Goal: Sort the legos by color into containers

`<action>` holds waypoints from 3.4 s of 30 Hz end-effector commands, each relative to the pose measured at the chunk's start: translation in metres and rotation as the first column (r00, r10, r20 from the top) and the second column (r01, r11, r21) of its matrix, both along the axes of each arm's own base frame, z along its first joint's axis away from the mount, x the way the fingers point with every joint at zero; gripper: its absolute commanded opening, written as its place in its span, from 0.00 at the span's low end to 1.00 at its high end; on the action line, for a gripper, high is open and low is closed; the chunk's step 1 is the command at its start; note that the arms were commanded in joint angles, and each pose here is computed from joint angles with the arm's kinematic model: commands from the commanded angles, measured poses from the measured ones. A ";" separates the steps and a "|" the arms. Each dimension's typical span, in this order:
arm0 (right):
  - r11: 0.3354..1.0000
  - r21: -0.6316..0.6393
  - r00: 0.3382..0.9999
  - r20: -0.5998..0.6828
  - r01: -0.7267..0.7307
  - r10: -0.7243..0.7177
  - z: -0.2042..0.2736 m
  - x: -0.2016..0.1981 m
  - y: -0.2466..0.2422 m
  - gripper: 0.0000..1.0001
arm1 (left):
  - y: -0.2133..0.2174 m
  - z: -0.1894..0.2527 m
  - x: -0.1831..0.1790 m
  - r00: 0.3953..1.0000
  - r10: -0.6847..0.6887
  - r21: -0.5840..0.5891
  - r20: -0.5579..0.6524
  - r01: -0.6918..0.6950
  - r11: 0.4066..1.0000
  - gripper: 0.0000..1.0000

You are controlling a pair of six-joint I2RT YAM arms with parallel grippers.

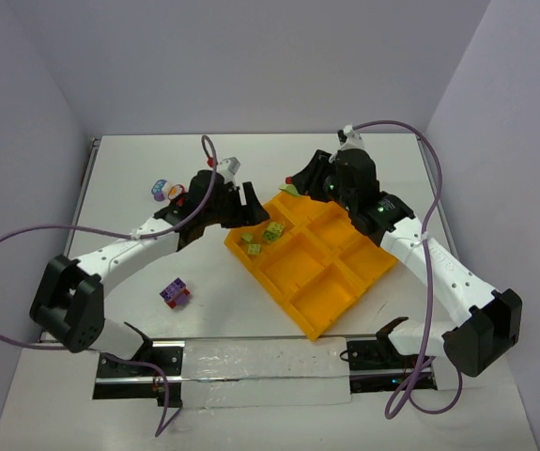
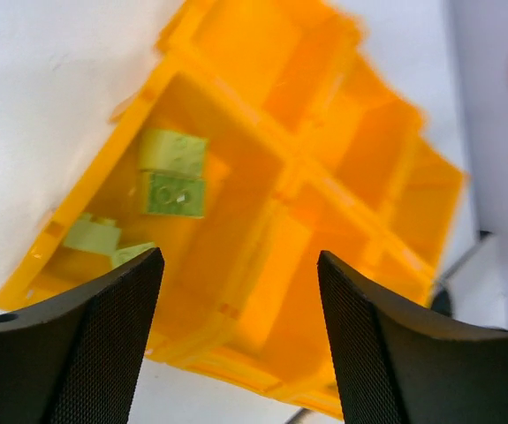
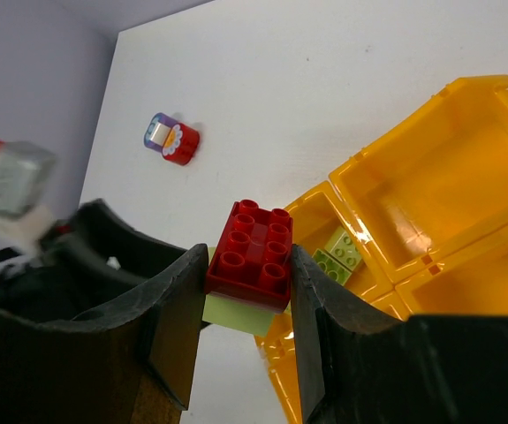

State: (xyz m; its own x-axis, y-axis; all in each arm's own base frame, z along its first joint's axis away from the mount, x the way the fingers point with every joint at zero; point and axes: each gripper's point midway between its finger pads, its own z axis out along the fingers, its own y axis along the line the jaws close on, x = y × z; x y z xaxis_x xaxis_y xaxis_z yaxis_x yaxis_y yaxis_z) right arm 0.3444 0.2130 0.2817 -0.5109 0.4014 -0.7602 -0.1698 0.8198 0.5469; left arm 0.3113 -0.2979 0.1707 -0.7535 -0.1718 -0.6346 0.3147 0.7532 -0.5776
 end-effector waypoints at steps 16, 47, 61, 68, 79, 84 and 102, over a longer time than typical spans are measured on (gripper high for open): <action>0.996 0.026 0.996 0.020 -0.089 0.089 0.009 -0.007 0.023 0.00 | -0.040 0.130 -0.022 0.925 -0.270 -0.317 0.268 0.349 0.882 0.94; 0.989 0.065 0.991 0.024 -0.136 0.135 0.014 -0.013 0.037 0.00 | -0.048 0.118 -0.019 0.923 -0.291 -0.338 0.252 0.366 0.867 0.00; 0.983 0.177 0.994 0.080 0.055 -0.070 0.027 -0.005 -0.014 0.00 | -0.007 0.057 -0.020 0.970 -0.190 -0.194 0.153 0.218 0.956 0.00; 0.981 -0.024 0.981 0.010 0.195 -0.195 -0.022 -0.003 -0.051 0.00 | 0.016 0.026 0.030 0.996 0.052 -0.033 0.070 -0.050 0.998 0.00; 0.989 -0.096 0.993 -0.041 0.109 -0.113 -0.060 -0.031 -0.055 0.00 | 0.001 -0.026 0.039 0.999 0.028 0.033 -0.030 -0.027 0.999 0.28; 0.993 -0.116 0.998 -0.060 -0.012 0.005 -0.075 -0.047 -0.041 0.00 | 0.002 -0.018 0.036 1.000 0.024 0.029 -0.003 -0.024 0.999 0.70; 0.939 -0.231 0.953 -0.221 -0.256 0.205 -0.153 -0.094 0.004 0.29 | 0.150 0.027 0.024 0.869 0.485 0.206 0.099 -0.494 0.844 0.85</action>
